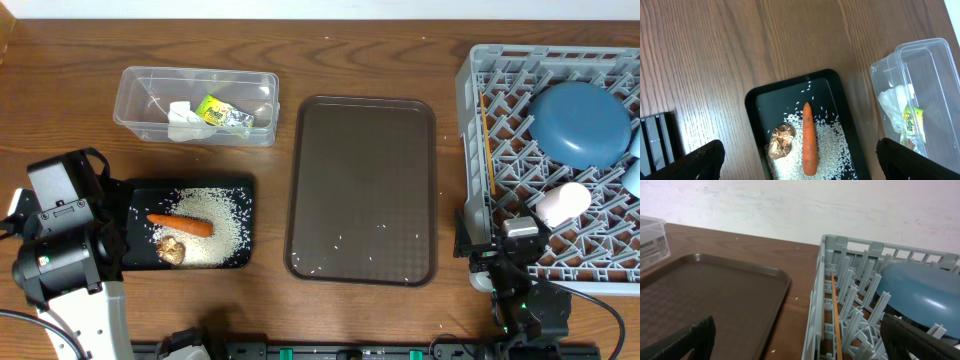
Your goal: Sort waste into correct bins and load items into the dishwasher rack
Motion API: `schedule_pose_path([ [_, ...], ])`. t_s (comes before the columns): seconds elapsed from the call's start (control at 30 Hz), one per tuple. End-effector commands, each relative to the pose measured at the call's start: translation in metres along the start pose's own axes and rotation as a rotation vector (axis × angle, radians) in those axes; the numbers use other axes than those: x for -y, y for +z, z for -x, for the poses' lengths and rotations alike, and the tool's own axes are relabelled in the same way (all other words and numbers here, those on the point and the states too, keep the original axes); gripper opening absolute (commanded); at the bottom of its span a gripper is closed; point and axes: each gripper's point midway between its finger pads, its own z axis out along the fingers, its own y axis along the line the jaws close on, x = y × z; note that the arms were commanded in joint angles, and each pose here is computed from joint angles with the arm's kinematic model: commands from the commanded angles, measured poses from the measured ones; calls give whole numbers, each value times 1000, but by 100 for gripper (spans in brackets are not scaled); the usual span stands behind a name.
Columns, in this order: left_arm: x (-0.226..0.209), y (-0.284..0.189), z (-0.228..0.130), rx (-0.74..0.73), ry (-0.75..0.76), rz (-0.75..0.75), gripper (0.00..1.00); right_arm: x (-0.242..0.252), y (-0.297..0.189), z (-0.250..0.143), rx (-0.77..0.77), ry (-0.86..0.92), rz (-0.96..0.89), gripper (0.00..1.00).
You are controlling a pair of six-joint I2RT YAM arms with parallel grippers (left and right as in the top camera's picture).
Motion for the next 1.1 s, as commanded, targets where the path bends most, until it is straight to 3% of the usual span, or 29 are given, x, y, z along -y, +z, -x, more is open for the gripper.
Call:
schedule_pose_path([
  [0.0,-3,0,4,16,2,15,98,3,0,-2,1,-18,-15,99],
  [1.07,-3,0,4,16,2,15,98,22,1,-2,25,15,-94,99],
])
